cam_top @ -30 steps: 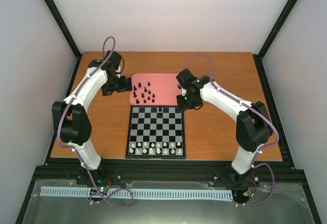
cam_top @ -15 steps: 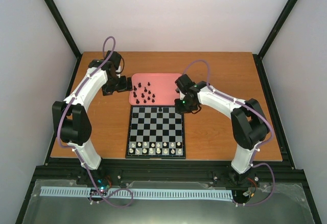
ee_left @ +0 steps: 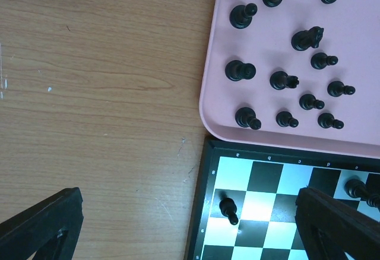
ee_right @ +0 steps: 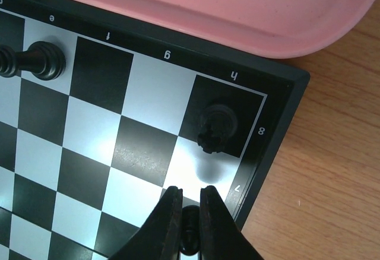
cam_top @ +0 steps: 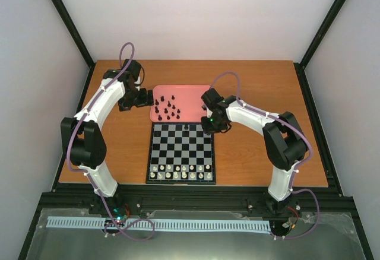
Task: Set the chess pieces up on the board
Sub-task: Place the chess piece on the chessboard.
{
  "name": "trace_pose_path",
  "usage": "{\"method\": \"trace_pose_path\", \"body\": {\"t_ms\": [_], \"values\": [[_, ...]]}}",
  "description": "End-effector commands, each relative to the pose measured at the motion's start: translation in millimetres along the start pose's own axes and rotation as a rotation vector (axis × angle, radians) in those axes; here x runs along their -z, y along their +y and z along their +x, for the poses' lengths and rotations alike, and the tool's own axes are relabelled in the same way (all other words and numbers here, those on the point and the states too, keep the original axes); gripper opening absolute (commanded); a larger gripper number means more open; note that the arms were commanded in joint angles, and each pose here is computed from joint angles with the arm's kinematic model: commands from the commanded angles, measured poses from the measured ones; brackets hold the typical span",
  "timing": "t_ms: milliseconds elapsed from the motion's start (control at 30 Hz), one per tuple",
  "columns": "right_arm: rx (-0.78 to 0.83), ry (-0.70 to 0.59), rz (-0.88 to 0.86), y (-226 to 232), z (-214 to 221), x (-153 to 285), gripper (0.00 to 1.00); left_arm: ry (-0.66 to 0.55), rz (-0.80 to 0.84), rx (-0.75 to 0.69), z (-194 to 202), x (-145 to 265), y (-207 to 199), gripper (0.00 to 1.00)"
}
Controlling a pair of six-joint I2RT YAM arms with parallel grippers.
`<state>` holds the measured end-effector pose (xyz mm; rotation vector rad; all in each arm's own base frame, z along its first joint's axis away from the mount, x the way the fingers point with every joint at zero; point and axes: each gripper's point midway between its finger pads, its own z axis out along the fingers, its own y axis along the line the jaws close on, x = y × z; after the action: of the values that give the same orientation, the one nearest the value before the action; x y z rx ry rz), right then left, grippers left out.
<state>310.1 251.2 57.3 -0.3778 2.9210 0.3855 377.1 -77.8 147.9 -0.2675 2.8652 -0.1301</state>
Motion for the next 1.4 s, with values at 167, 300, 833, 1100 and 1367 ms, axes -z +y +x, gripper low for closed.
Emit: {"method": "trace_pose_path", "body": {"t_ms": [167, 300, 833, 1100, 1367], "values": [[0.027, -0.007, -0.003, 6, -8, -9, 0.04, -0.033, 0.011, -0.002, -3, 10, -3, 1.00], [0.031, -0.010, 0.003, 6, -10, -12, 0.04, -0.032, 0.007, -0.002, -3, 9, -3, 1.00], [0.048, 0.001, 0.035, 2, -16, -23, 0.07, -0.023, 0.000, -0.003, -3, 4, -2, 1.00], [0.056, 0.016, 0.042, 0, -11, -23, 0.11, -0.015, 0.004, -0.004, -3, 2, -3, 1.00], [0.074, 0.008, 0.043, 2, -4, -17, 0.19, -0.015, 0.009, -0.004, -3, 2, -4, 1.00]]}}
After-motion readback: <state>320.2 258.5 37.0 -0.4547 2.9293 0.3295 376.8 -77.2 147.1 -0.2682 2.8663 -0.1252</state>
